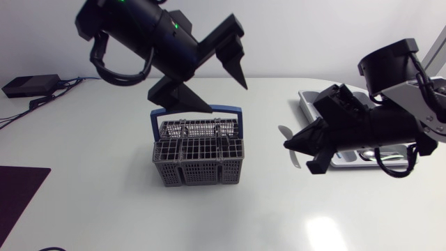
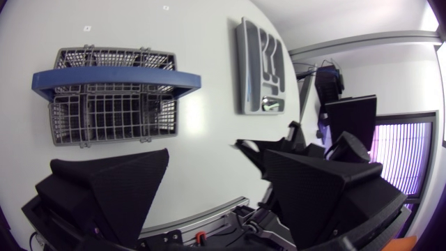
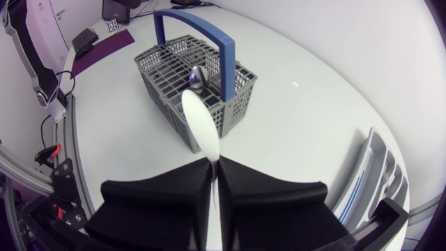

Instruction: Unload the cutlery basket into the drawer organizer.

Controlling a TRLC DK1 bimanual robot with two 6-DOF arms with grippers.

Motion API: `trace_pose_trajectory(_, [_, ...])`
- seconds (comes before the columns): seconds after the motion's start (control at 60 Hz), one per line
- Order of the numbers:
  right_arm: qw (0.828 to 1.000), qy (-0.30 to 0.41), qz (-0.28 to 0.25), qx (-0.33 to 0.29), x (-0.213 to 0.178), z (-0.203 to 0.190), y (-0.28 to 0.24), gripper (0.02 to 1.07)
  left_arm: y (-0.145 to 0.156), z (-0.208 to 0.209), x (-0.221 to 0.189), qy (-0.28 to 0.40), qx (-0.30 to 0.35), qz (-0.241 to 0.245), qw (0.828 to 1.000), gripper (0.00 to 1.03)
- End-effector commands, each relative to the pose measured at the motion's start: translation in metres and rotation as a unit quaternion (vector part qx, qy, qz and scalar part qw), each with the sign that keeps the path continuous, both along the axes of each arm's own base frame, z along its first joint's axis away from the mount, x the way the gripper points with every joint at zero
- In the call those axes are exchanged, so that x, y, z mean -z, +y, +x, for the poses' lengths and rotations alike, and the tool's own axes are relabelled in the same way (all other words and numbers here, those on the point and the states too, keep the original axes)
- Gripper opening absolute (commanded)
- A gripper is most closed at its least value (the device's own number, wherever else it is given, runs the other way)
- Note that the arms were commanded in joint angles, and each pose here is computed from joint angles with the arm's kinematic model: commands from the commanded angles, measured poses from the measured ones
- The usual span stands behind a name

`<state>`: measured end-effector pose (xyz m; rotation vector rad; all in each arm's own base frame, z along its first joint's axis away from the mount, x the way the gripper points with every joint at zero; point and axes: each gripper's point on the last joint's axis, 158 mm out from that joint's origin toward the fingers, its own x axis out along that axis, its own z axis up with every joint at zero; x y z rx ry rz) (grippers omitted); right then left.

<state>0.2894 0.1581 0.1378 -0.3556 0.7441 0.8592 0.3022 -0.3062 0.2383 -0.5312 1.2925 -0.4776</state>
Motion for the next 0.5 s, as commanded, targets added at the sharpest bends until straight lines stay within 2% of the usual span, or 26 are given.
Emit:
trace_pose_trajectory(0.0, [1.0,-0.007,-0.01,-0.007,-0.002,0.002,-0.016,0.08,0.004,0.003,0.017,0.006,0.027,0.031,0.999,0.96])
trace_pose_trajectory(0.2, [0.999,-0.01,-0.039,-0.002,0.002,0.012,-0.06,0.08,0.015,0.0,0.044,0.005,0.057,0.092,0.994,0.96])
trace_pose_trajectory(0.4, [0.996,-0.003,-0.083,-0.01,0.014,0.023,-0.112,0.08,0.023,-0.006,0.071,-0.011,0.083,0.174,0.981,0.96])
trace_pose_trajectory(0.483, [0.996,-0.001,-0.094,-0.011,0.018,0.027,-0.129,0.08,0.024,-0.006,0.078,-0.011,0.09,0.187,0.978,0.96])
